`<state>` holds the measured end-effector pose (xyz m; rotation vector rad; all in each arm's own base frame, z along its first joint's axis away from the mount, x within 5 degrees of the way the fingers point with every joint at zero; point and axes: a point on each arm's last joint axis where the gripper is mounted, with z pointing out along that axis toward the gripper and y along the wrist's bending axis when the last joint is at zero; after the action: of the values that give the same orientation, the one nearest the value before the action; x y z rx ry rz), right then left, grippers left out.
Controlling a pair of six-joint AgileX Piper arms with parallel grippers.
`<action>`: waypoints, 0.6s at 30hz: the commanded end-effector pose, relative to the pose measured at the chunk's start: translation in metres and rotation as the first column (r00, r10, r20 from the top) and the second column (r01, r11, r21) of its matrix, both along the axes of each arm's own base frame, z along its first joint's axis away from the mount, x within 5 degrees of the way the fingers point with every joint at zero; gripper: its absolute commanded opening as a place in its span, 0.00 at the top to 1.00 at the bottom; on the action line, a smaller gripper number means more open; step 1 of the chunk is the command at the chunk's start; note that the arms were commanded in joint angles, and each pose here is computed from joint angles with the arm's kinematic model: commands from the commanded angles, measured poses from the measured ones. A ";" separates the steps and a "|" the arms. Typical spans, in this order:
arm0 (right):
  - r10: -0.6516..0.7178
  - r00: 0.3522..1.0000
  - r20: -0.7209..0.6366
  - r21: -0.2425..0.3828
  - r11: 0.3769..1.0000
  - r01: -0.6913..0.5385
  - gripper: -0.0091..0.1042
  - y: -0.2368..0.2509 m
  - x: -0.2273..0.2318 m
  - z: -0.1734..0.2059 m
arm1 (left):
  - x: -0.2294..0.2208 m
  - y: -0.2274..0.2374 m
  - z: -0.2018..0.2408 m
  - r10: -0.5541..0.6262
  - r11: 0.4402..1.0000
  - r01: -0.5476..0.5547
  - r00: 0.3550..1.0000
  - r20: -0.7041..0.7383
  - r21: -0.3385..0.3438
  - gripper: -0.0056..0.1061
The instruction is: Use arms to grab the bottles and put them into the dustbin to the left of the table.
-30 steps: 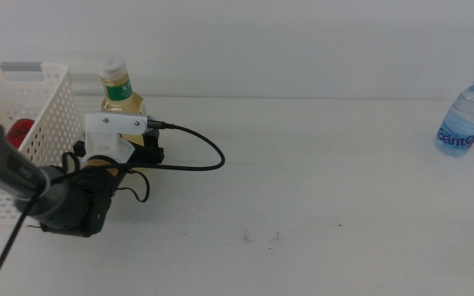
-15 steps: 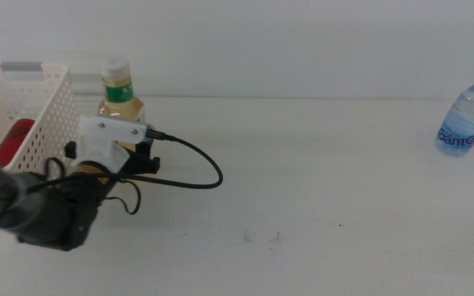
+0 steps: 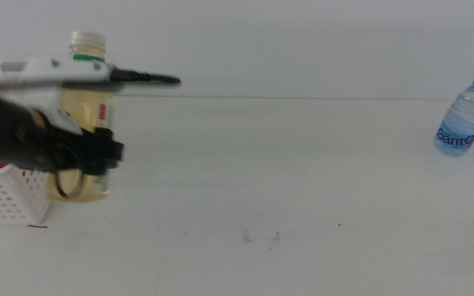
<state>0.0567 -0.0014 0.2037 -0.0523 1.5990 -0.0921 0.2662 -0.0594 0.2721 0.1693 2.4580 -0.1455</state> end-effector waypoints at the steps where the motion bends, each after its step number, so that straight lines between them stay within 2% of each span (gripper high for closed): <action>1: -0.008 1.000 0.008 -0.011 1.000 0.008 0.12 -0.001 0.000 0.000 | 0.003 0.013 0.038 -0.018 0.999 0.019 0.999 -0.044 0.041 0.96; 4: -0.008 1.000 0.008 -0.011 1.000 0.008 0.12 -0.001 0.000 0.000 | 0.016 0.038 0.070 -0.032 0.996 0.041 0.994 -0.108 0.084 0.96; 7: -0.008 1.000 0.008 -0.011 1.000 0.008 0.12 -0.001 0.000 0.000 | 0.034 0.068 0.096 0.015 0.992 0.001 0.992 -0.128 0.127 0.96; 10: -0.008 1.000 0.008 -0.011 1.000 0.008 0.12 -0.001 0.000 0.000 | 0.046 0.103 0.103 0.084 0.979 -0.044 0.976 -0.199 0.198 0.96; 13: -0.008 1.000 0.008 -0.011 1.000 0.008 0.12 -0.001 0.000 0.000 | 0.062 0.134 0.100 0.129 0.959 -0.070 0.971 -0.202 0.274 0.96; 15: -0.008 1.000 0.008 -0.011 1.000 0.008 0.12 -0.001 0.000 0.000 | 0.069 0.148 0.093 0.142 0.958 -0.078 0.965 -0.221 0.275 0.96; 18: -0.008 1.000 0.008 -0.011 1.000 0.008 0.12 -0.001 0.000 0.000 | 0.080 0.162 0.072 0.154 0.968 -0.088 0.949 -0.277 0.236 0.96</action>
<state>0.0567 -0.0014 0.2037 -0.0523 1.5990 -0.0921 0.3415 0.1001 0.3419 0.0997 2.8034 0.2042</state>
